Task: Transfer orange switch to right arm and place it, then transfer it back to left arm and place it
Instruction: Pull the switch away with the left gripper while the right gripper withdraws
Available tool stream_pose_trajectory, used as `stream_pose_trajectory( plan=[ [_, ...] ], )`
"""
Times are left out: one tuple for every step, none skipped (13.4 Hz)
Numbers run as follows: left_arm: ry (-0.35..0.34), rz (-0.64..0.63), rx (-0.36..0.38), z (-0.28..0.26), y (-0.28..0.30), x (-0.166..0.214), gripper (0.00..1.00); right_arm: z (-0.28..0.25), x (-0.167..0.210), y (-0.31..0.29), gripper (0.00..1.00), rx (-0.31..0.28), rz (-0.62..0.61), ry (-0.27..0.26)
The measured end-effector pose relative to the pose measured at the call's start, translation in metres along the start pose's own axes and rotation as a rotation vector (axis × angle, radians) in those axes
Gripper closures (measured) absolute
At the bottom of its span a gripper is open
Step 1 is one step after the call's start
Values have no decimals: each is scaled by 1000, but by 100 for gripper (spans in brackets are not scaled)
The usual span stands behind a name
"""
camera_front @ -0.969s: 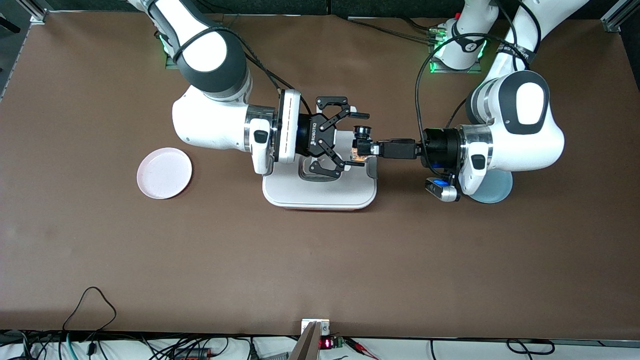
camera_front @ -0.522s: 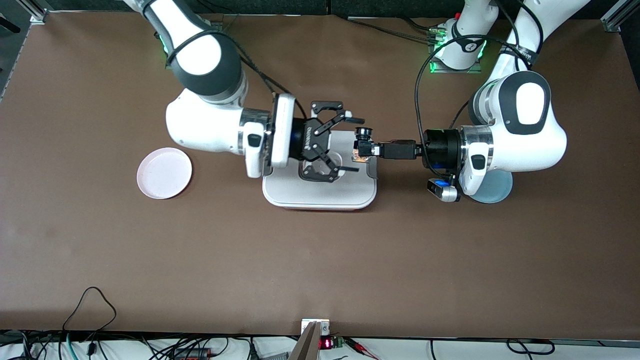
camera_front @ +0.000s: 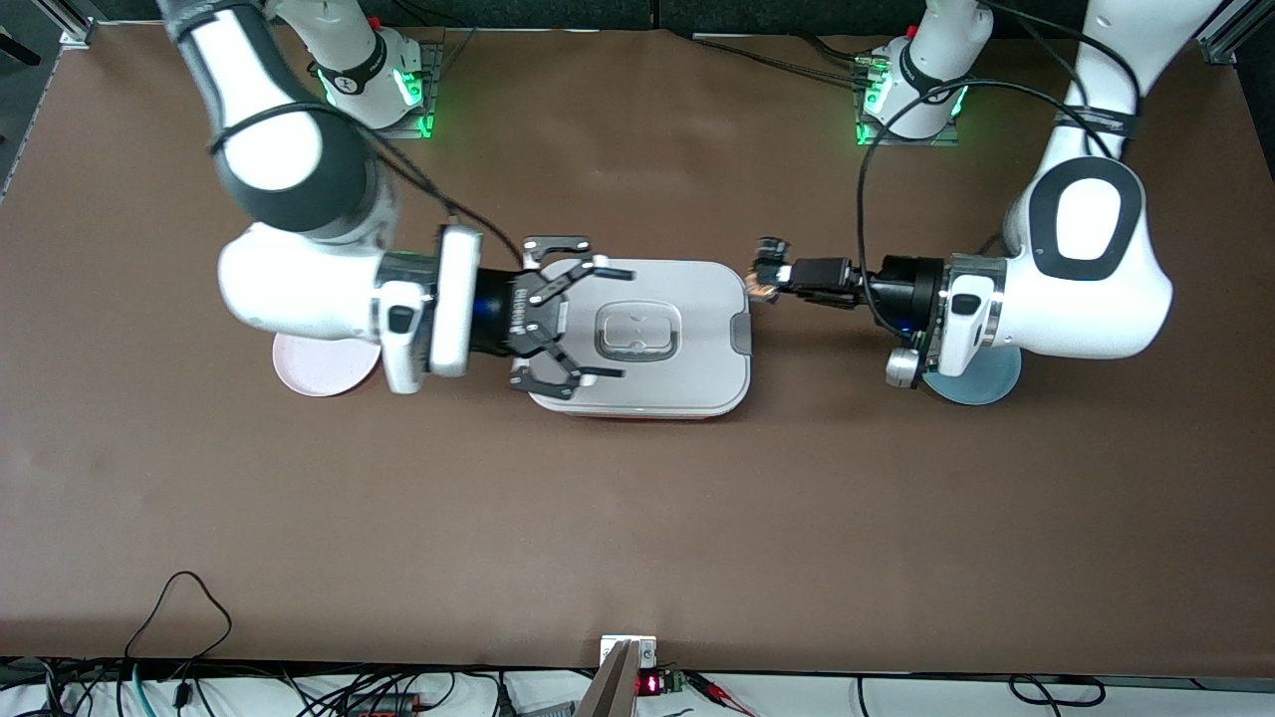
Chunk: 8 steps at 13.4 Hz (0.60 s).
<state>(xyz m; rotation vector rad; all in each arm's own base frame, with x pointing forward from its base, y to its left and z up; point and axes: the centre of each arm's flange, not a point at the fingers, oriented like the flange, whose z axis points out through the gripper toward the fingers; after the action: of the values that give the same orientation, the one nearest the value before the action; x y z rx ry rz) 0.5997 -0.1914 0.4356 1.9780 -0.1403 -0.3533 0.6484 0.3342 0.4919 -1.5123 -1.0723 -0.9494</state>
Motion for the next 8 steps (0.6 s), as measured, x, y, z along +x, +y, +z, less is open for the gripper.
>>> stream_pose_trajectory(
  plan=[
    [-54, 83, 85, -7, -15, -6, 66, -22, -3, 10, 0, -7, -8, -23],
    [-106, 169, 158, -15, -30, -12, 66, -44, -8, 20, 0, -12, -8, -41],
    [-153, 242, 215, -23, -43, -16, 66, -66, -14, 30, 0, -16, -3, -56],
    [-203, 296, 268, -30, -53, -21, 66, -87, -19, 38, 0, -18, 15, -76],
    [-253, 335, 319, -36, -62, -25, 66, -106, -25, 44, 0, -21, 50, -110],
    [-301, 377, 370, -42, -70, -29, 66, -124, -28, 49, 0, -30, 94, -150],
    [-347, 425, 420, -49, -79, -32, 66, -138, -26, 49, 0, -44, 138, -179],
    [-394, 475, 472, -61, -89, -36, 66, -148, -18, 46, 0, -63, 188, -196]
  ],
)
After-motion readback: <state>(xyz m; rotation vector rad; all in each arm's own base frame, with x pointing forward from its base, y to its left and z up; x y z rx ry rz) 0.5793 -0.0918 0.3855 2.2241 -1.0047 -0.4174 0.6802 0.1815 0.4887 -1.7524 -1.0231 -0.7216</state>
